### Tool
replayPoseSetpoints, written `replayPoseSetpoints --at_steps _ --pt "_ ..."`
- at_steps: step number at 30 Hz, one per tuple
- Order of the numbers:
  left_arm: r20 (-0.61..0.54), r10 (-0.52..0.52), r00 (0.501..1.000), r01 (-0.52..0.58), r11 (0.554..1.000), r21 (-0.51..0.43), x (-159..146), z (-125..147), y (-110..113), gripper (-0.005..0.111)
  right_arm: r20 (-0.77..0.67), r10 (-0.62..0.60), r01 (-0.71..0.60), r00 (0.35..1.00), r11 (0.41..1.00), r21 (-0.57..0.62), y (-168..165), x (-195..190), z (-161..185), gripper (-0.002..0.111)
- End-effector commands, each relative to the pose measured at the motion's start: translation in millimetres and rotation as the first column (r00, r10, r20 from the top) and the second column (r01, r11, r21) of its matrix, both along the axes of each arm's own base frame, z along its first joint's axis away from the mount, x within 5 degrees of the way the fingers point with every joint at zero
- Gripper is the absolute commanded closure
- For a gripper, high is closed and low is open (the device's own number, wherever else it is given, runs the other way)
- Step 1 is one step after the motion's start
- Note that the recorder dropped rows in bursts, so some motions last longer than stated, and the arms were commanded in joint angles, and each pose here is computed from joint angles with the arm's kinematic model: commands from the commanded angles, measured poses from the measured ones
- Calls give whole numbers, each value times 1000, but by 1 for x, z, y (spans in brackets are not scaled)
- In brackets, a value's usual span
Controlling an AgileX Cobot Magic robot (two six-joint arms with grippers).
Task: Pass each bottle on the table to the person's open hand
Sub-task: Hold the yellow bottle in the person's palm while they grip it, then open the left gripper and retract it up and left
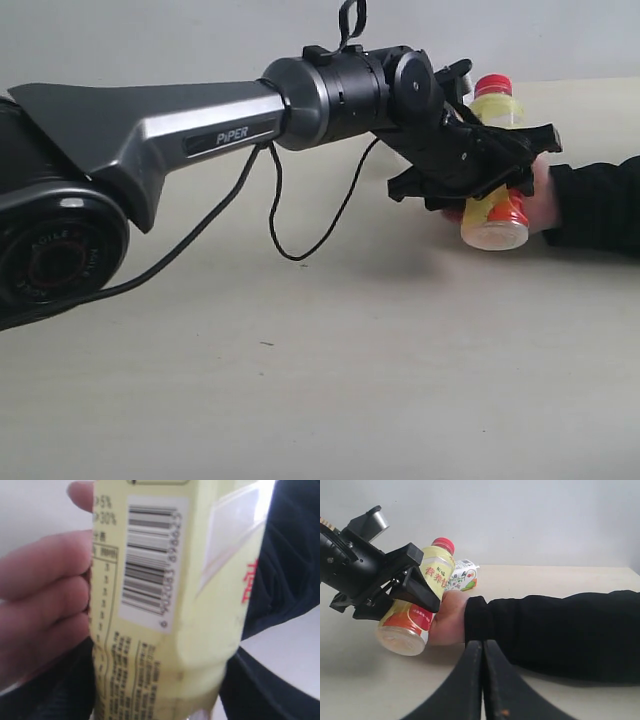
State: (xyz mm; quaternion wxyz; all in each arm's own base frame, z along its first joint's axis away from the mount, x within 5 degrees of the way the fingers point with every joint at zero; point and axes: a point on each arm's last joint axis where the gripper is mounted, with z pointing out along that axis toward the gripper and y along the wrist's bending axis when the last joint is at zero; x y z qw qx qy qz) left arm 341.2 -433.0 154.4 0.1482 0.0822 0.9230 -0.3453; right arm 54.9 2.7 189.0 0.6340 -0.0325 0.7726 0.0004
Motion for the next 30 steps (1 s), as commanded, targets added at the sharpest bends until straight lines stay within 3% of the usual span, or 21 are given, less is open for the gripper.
replayPoseSetpoints --at_steps 1,8,19,21,30 --pt "-31 25 999 -26 999 -18 5 -4 -2 107 2 -5 5 1000 1000 0 0 0 -1 108" --pt "-90 76 993 -78 997 -22 13 -6 6 103 2 -5 5 1000 1000 0 0 0 -1 108" --pt "-103 80 992 -83 996 -30 14 -6 7 34 2 -5 5 1000 1000 0 0 0 -1 108" --pt "-100 78 992 -82 996 -32 14 -6 7 29 2 -5 5 1000 1000 0 0 0 -1 108" --pt "-63 42 997 -44 998 -37 13 5 7 30 2 -5 5 1000 1000 0 0 0 -1 108"
